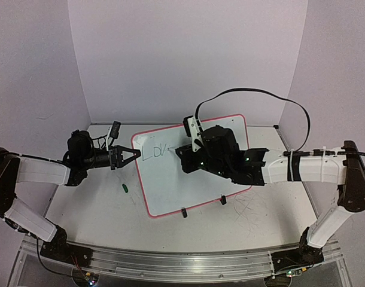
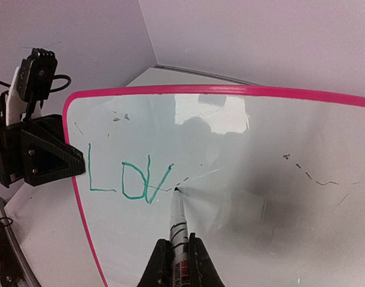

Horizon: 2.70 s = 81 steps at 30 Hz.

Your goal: Write a sentence on the whiteboard

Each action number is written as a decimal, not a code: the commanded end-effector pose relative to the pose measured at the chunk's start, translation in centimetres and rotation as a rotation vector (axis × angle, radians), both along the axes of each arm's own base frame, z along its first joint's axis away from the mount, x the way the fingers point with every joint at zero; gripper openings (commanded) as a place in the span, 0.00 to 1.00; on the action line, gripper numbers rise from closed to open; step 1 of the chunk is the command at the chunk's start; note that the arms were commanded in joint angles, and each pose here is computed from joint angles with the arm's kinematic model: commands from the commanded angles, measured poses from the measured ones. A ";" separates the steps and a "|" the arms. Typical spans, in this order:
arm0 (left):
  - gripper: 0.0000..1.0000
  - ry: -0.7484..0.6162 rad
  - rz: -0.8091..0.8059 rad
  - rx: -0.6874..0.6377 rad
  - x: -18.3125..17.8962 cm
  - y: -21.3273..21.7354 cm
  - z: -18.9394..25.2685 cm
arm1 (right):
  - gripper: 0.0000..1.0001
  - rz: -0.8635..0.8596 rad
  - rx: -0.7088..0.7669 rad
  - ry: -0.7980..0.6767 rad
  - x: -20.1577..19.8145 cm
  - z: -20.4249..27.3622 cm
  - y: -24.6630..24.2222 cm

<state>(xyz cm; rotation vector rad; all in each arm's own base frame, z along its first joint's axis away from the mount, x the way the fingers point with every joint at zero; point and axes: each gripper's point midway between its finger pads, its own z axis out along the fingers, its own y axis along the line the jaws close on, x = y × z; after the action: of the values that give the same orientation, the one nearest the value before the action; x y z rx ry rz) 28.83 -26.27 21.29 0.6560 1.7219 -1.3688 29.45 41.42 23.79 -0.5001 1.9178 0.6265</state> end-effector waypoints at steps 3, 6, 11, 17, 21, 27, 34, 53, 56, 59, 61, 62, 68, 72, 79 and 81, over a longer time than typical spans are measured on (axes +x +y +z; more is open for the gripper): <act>0.00 -0.080 -0.030 0.010 -0.3 -0.6 1.1 | 0.00 -0.078 0.021 -0.013 1.2 1.2 -0.9; 0.00 -0.082 -0.031 0.010 -0.3 -0.6 1.2 | 0.00 -0.107 0.019 -0.018 1.3 1.4 -1.6; 0.00 -0.083 -0.030 0.009 -0.3 -0.5 1.2 | 0.00 -0.144 0.024 -0.014 1.8 1.3 -2.4; 0.00 -0.083 -0.031 0.009 -0.4 -0.5 1.2 | 0.00 -0.161 0.040 -0.016 2.3 1.6 -2.8; 0.00 -0.085 -0.032 0.008 -0.3 -0.6 1.3 | 0.00 -0.168 0.054 -0.023 2.5 2.0 -2.9; 0.00 -0.084 -0.036 0.008 -0.3 -0.6 1.3 | 0.00 -0.145 0.065 -0.037 2.7 2.6 -2.3; 0.00 -0.088 -0.035 0.007 -0.3 -0.6 1.4 | 0.00 -0.105 0.071 -0.045 2.6 2.8 -1.3; 0.00 -0.090 -0.033 0.009 -0.2 -0.6 1.4 | 0.00 -0.054 0.067 -0.018 2.0 1.8 -0.4; 0.00 -0.091 -0.032 0.010 -0.2 -0.6 1.4 | 0.00 -0.050 0.063 -0.010 1.8 1.6 -0.3; 0.00 -0.091 -0.032 0.010 -0.2 -0.6 1.4 | 0.00 -0.047 0.055 -0.002 1.6 1.2 -0.3; 0.00 -0.091 -0.032 0.010 -0.2 -0.6 1.4 | 0.00 -0.045 0.051 0.002 1.4 1.0 -0.3; 0.00 -0.092 -0.032 0.010 -0.2 -0.6 1.4 | 0.00 -0.046 0.049 0.005 1.3 0.9 -0.4; 0.00 -0.091 -0.033 0.010 -0.2 -0.6 1.4 | 0.00 -0.040 0.037 0.022 0.9 0.1 -0.4; 0.00 -0.093 -0.032 0.010 -0.2 -0.6 1.4 | 0.00 -0.035 0.033 0.028 0.6 -0.1 -0.3; 0.00 -0.091 -0.032 0.010 -0.3 -0.6 1.4 | 0.00 -0.029 0.031 0.035 0.3 -0.4 -0.2; 0.00 -0.090 -0.032 0.010 -0.3 -0.5 1.4 | 0.00 -0.028 0.029 0.037 0.3 -0.4 -0.2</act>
<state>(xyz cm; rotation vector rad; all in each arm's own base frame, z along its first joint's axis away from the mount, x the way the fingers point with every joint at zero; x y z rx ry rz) 28.94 -26.32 21.27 0.6530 1.7356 -1.3703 30.00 41.09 24.18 -0.4392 1.9247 0.6495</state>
